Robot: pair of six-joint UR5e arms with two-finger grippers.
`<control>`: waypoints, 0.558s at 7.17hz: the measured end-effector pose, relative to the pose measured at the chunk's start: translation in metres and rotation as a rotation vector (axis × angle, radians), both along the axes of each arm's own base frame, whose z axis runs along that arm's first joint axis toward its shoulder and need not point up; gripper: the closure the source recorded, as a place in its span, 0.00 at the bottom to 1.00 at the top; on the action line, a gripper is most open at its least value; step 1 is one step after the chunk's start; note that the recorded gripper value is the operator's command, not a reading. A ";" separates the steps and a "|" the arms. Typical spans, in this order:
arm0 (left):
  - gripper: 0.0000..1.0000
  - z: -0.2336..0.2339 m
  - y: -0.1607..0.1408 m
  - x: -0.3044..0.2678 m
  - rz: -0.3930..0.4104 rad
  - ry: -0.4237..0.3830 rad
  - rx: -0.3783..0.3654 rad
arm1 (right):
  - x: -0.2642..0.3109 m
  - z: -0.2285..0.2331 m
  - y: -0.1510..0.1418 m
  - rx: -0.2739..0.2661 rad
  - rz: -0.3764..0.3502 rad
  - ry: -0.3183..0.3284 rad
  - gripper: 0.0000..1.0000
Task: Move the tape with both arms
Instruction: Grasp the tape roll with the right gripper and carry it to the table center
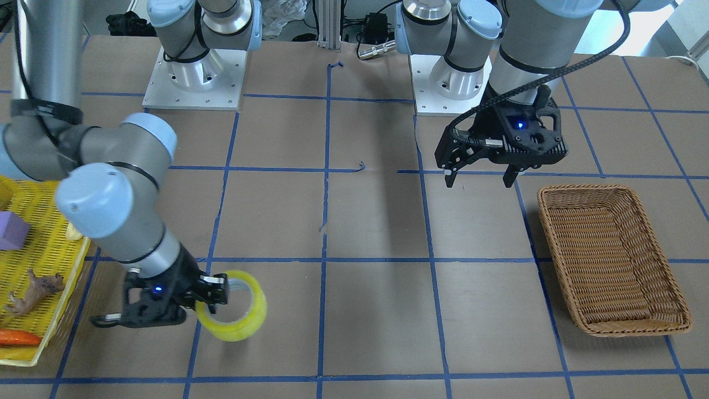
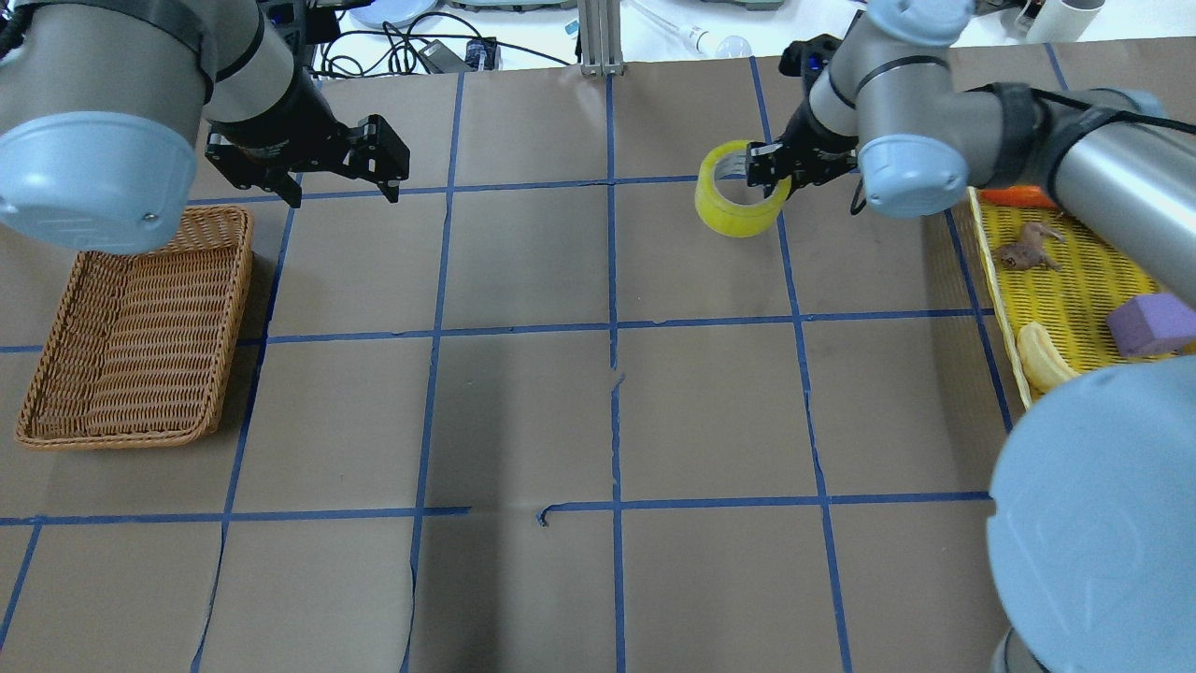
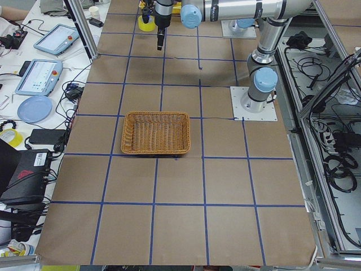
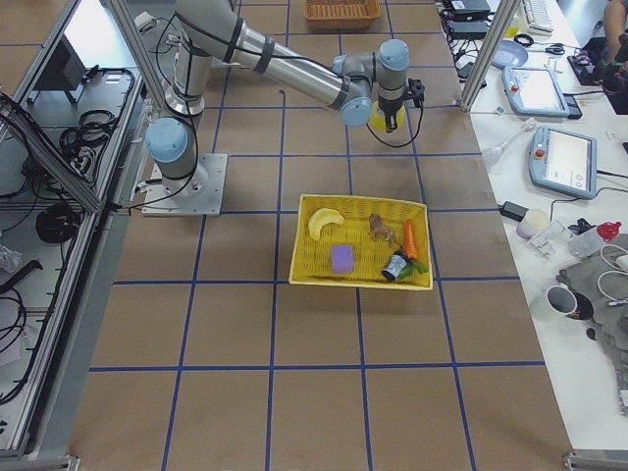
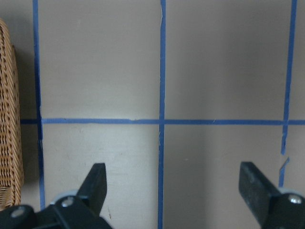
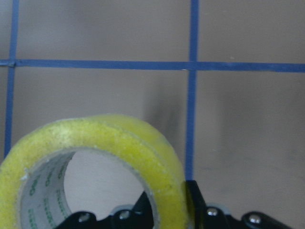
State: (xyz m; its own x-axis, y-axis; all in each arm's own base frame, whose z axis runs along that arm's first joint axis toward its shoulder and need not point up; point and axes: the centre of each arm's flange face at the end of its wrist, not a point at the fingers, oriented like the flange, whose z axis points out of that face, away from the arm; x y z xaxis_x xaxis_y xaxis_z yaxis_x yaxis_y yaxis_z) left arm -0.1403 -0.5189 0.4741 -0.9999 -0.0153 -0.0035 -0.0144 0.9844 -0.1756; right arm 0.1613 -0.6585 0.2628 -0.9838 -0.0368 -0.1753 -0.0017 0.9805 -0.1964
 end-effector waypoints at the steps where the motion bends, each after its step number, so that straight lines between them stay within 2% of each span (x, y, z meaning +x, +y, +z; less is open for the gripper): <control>1: 0.00 0.010 0.005 -0.001 -0.005 0.000 -0.010 | 0.048 -0.014 -0.008 -0.014 -0.046 -0.025 1.00; 3: 0.00 0.008 0.008 -0.004 0.000 0.000 0.000 | 0.109 -0.024 -0.026 -0.026 -0.121 -0.060 1.00; 4: 0.00 0.002 0.005 -0.005 0.008 0.002 0.009 | 0.119 -0.029 -0.030 -0.022 -0.134 -0.063 0.57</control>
State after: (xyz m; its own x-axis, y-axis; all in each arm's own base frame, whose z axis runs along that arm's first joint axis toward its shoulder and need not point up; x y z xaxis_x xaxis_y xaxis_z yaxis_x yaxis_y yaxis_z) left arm -0.1456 -0.5138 0.4765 -0.9997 -0.0233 -0.0012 -0.0228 0.9858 -0.1664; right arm 0.2799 -0.6881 0.2342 -0.9674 0.0895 -0.2370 0.1418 0.9666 -0.2135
